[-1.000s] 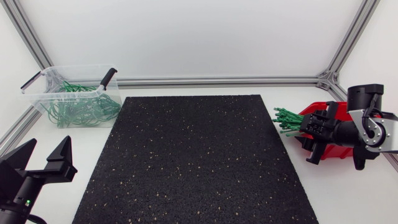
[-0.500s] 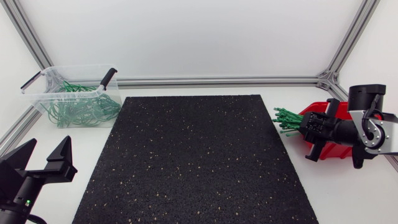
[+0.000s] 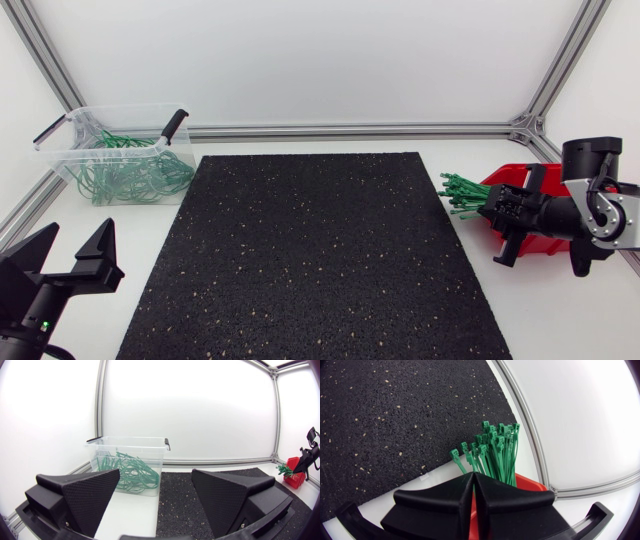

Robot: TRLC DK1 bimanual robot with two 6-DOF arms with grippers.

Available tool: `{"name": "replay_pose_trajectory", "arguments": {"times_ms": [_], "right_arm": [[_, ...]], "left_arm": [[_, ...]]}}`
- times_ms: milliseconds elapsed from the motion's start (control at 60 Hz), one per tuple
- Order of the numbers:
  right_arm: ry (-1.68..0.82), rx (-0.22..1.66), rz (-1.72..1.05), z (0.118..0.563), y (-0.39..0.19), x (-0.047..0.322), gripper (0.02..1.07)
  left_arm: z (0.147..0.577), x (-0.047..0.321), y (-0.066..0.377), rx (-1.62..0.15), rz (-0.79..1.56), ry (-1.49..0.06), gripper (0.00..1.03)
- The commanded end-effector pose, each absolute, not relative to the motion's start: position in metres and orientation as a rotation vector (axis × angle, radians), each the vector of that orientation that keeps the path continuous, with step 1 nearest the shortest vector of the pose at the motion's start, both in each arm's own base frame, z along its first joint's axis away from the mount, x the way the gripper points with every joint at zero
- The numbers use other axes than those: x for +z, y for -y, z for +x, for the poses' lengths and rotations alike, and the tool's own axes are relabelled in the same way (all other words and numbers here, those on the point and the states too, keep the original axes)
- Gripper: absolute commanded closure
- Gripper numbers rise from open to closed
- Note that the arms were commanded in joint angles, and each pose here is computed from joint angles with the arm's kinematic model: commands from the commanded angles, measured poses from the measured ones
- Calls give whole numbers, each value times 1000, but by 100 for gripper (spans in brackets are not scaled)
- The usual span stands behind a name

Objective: Take a green cable tie from the red box, thread the tail through the head to close it, then place it in the transparent bin on the left.

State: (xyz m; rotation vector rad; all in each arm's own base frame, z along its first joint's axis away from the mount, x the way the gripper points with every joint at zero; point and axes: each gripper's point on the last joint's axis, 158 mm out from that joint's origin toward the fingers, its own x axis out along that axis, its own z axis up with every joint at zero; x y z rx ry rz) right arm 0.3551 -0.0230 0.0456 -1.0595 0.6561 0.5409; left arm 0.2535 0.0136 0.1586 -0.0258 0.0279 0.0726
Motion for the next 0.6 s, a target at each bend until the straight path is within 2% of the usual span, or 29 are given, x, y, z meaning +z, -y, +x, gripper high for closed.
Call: {"name": "replay_pose_trajectory", "arguments": {"times_ms": [0,283,583], "right_arm": [[-630,541,-1059,356,22,62,101],[-644,621,-880,348,15,103,101],[-623,733,-593,340,6,172,101]], "left_arm": [[254,135,-17,89,-41,-81,3],[254,135,-17,91,-41,-83,3],[254,135,-17,89,-41,-83,3]]}}
